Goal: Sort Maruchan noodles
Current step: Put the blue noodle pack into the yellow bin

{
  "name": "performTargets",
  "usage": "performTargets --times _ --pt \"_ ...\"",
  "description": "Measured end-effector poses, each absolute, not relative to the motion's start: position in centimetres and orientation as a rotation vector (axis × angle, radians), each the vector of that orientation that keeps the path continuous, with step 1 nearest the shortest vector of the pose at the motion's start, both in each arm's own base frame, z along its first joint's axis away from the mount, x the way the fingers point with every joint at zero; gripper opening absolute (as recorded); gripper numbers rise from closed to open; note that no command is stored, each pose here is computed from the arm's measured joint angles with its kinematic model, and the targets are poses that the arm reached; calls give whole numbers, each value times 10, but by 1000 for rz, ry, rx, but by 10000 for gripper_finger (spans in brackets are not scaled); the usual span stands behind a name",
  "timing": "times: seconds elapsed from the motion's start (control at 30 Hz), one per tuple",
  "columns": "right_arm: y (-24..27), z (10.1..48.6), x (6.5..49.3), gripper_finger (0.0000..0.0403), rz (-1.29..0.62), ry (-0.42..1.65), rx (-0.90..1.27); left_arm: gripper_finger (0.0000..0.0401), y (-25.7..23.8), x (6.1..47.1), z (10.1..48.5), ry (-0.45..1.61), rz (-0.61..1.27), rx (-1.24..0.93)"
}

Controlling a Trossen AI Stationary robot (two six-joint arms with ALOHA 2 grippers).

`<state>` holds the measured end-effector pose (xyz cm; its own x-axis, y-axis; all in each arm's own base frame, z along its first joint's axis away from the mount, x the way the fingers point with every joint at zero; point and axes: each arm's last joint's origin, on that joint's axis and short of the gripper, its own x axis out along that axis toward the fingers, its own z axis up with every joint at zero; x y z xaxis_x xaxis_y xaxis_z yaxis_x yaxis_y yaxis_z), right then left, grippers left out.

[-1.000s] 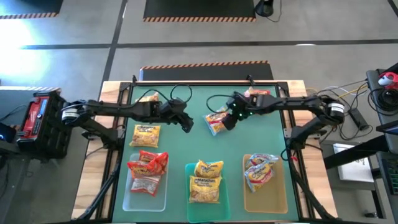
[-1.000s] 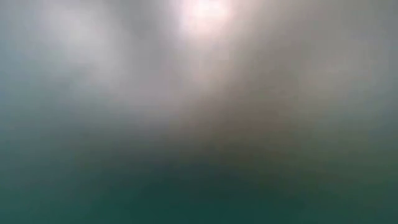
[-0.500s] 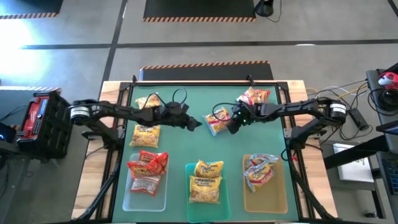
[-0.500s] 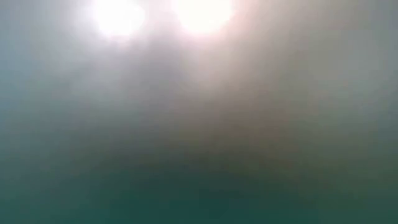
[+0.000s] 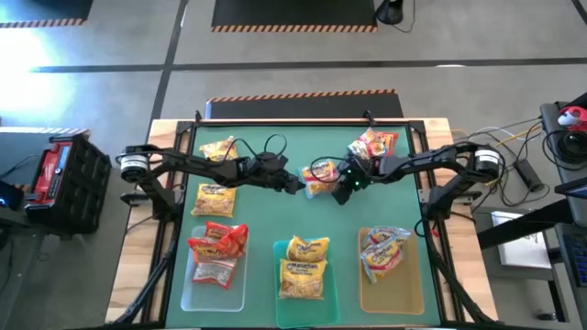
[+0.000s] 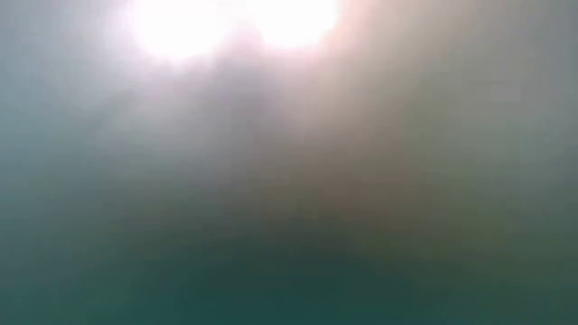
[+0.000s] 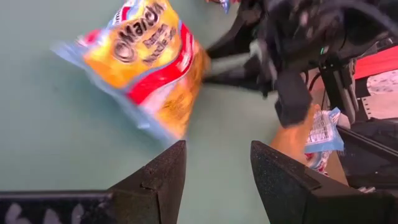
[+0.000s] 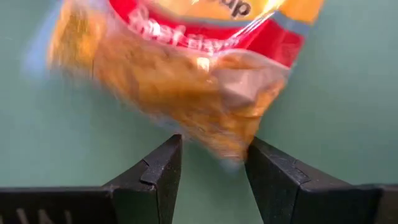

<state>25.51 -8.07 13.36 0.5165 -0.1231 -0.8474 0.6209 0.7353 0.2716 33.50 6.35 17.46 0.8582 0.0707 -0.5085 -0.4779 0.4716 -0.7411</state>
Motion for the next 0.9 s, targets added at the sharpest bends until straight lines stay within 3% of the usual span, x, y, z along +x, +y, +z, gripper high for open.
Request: performTargets --times 0.17,0.37,0.9 --pt "-79 128 268 160 -320 907 639 162 63 335 174 450 352 -1032" --pt "-77 140 288 160 -1 702 606 162 63 334 172 460 357 -1033" --pt "-77 151 284 160 -23 677 628 162 73 343 135 485 504 -1091"
